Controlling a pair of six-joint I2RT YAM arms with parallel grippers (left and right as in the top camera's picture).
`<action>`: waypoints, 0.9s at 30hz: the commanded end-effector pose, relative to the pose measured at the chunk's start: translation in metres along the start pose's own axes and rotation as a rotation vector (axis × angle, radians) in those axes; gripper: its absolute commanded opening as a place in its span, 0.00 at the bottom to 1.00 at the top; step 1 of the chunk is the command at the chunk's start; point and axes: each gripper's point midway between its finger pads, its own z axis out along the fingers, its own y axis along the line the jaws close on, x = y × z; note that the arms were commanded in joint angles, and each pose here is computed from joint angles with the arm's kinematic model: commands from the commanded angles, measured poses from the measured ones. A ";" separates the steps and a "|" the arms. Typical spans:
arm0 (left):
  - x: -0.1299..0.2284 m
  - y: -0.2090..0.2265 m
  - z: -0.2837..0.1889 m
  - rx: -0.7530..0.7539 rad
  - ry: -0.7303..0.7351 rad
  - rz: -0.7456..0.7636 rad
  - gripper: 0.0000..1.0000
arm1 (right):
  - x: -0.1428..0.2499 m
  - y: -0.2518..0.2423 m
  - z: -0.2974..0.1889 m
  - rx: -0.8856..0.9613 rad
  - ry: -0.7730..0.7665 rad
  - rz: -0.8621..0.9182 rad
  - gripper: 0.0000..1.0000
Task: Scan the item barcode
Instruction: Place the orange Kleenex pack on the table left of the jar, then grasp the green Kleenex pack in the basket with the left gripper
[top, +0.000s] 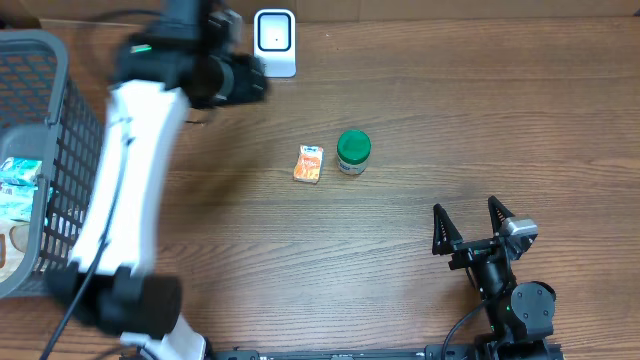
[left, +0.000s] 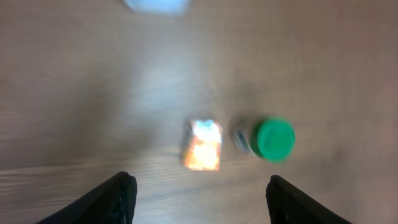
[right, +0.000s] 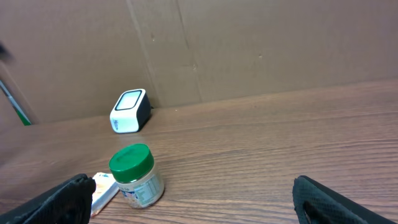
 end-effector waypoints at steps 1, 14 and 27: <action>-0.028 0.069 -0.080 -0.207 -0.218 -0.091 0.69 | 0.002 -0.002 0.000 0.008 -0.005 0.000 1.00; 0.015 0.336 -0.144 -0.553 -0.330 -0.724 0.77 | 0.002 -0.002 0.000 0.008 -0.005 0.000 1.00; 0.064 0.464 -0.034 -0.716 -0.142 -0.779 0.71 | 0.002 -0.002 0.000 0.008 -0.005 -0.001 1.00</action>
